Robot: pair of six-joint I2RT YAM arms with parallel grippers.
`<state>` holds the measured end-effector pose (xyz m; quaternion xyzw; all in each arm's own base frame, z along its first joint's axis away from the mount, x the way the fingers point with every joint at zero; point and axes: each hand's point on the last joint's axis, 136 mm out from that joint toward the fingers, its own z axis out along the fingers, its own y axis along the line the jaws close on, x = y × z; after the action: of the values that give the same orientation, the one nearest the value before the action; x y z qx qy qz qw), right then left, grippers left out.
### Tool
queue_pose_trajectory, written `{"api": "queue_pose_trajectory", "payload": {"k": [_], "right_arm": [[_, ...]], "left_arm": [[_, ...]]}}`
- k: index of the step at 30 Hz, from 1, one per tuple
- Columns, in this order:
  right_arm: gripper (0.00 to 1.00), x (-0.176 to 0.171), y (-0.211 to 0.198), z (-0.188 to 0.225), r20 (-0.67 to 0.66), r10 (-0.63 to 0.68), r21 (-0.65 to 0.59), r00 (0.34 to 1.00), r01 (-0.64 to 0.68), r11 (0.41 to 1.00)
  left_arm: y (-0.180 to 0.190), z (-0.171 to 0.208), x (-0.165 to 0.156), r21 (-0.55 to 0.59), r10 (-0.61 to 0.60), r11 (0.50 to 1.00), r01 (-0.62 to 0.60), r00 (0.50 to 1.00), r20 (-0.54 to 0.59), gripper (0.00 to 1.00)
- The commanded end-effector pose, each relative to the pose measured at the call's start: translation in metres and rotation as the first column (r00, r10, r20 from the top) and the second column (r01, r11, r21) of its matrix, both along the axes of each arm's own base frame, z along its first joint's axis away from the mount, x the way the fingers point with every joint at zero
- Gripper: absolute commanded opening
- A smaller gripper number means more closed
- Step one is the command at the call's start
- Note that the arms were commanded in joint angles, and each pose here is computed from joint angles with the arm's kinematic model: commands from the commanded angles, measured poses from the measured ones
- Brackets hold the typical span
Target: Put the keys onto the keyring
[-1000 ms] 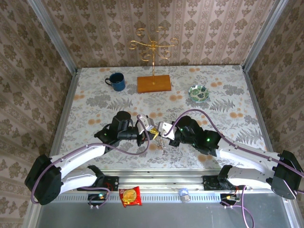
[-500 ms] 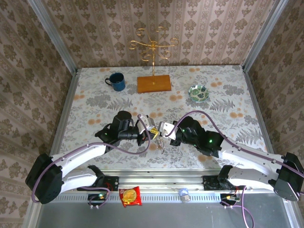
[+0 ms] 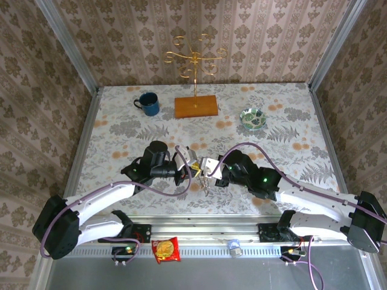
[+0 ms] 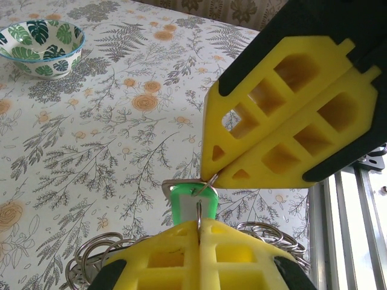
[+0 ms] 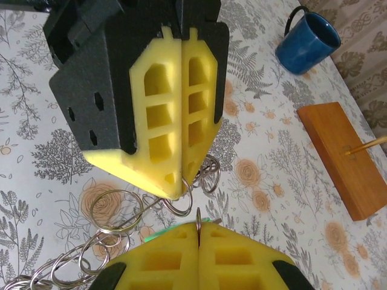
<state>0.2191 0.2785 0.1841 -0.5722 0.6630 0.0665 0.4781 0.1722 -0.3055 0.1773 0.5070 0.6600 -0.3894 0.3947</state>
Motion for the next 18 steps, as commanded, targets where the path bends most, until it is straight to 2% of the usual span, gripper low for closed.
{"api": "queue_pose_trajectory", "payload": {"k": [1, 18], "right_arm": [[0.0, 0.001, 0.0, -0.001, 0.014, -0.004, -0.025, 1.0, 0.005, 1.0], [0.0, -0.016, 0.005, -0.007, -0.03, 0.08, -0.032, 0.996, -0.081, 0.996]], "left_arm": [[-0.007, 0.019, 0.003, -0.036, -0.009, 0.999, 0.01, 1.0, 0.026, 0.0], [-0.006, 0.018, 0.005, -0.029, 0.002, 1.0, -0.002, 1.0, 0.029, 0.0]]}}
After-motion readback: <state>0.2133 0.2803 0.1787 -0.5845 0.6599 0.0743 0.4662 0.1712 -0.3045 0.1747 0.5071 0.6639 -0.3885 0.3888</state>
